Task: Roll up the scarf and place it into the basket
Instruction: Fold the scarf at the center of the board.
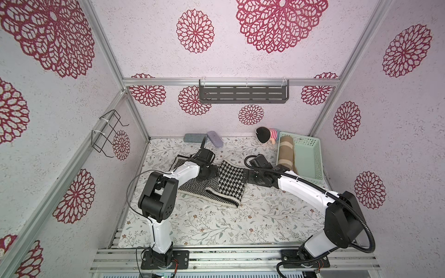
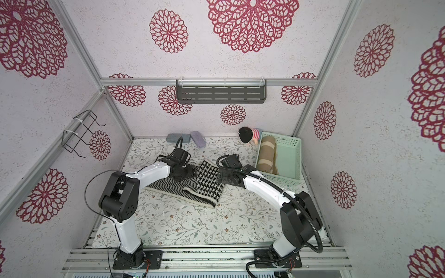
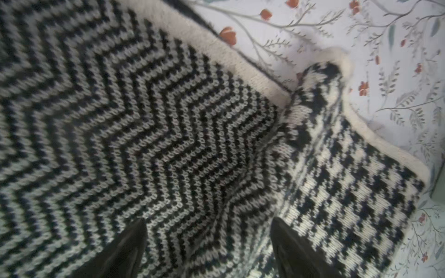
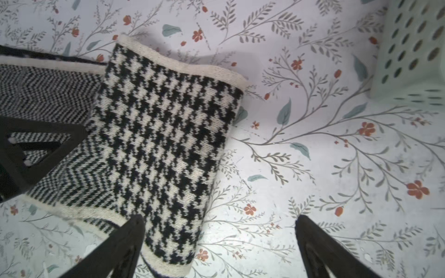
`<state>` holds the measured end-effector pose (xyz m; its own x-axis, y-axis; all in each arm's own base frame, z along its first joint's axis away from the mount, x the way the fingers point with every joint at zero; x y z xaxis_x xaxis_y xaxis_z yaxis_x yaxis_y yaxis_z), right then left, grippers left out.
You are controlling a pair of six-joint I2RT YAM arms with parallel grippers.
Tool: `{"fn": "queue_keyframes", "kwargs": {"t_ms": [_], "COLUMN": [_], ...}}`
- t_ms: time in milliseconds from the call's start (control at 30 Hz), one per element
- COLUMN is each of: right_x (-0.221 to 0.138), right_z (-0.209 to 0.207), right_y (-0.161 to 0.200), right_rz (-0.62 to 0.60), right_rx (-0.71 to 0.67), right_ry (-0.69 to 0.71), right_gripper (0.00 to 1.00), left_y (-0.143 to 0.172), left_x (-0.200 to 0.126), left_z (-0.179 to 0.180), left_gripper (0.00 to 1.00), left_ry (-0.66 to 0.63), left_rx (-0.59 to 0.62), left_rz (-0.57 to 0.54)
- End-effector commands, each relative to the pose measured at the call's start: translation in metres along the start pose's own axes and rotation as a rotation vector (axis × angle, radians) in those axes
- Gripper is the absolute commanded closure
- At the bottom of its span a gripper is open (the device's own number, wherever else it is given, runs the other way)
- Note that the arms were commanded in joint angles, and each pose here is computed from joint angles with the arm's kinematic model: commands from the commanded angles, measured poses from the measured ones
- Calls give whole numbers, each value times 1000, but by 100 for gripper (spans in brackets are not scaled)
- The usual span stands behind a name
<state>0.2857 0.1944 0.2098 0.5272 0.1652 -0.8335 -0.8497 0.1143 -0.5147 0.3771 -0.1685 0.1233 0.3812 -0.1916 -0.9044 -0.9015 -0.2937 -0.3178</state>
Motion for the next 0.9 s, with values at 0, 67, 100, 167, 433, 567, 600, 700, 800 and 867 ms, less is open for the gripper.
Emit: {"fn": "queue_keyframes", "kwargs": {"t_ms": [0,67,100,167,433,567,600,700,800,867], "right_x": [-25,-27,-29,-34,-41,-47,-49,-48,-39,-29], "right_z": [-10,-17,-20,-29,-68,-78,-78,-76,-71,-67], "right_y": [-16,-17,-17,-18,-9,-6,-6,-8,-13,-18], "right_rz": [-144,-163,-171,-189,-209,-215,-217,-208,-184,-161], "right_rx": [68,82,89,103,158,123,110,82,64,53], "right_ry": [0,2,8,22,41,46,45,42,41,51], "right_gripper": [1,1,1,1,1,1,1,2,3,5], "left_y": [8,18,23,31,67,85,89,95,102,109], "left_x": [10,25,28,29,5,-12,-17,-26,-22,-16], "left_z": [-13,-19,-24,-36,-123,-160,-164,-161,-149,-143], "left_gripper": [29,45,55,75,94,91,85,64,49,45], "left_ry": [33,41,45,69,244,307,318,325,316,305], "left_rx": [57,72,78,91,168,190,191,170,156,156], "left_rz": [42,85,97,113,142,130,124,110,126,160]}}
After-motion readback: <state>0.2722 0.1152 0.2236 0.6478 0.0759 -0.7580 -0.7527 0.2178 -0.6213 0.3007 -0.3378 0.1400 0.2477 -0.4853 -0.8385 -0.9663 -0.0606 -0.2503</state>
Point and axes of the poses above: each gripper's point midway between its finger pads, its own x axis out along the fingers, its own z axis along the line the jaws close on, y = z × x, the point moved 9 cm from there along -x, back along the fingers, and after that the axes turned 3 degrees about -x, right-handed, at the moved point
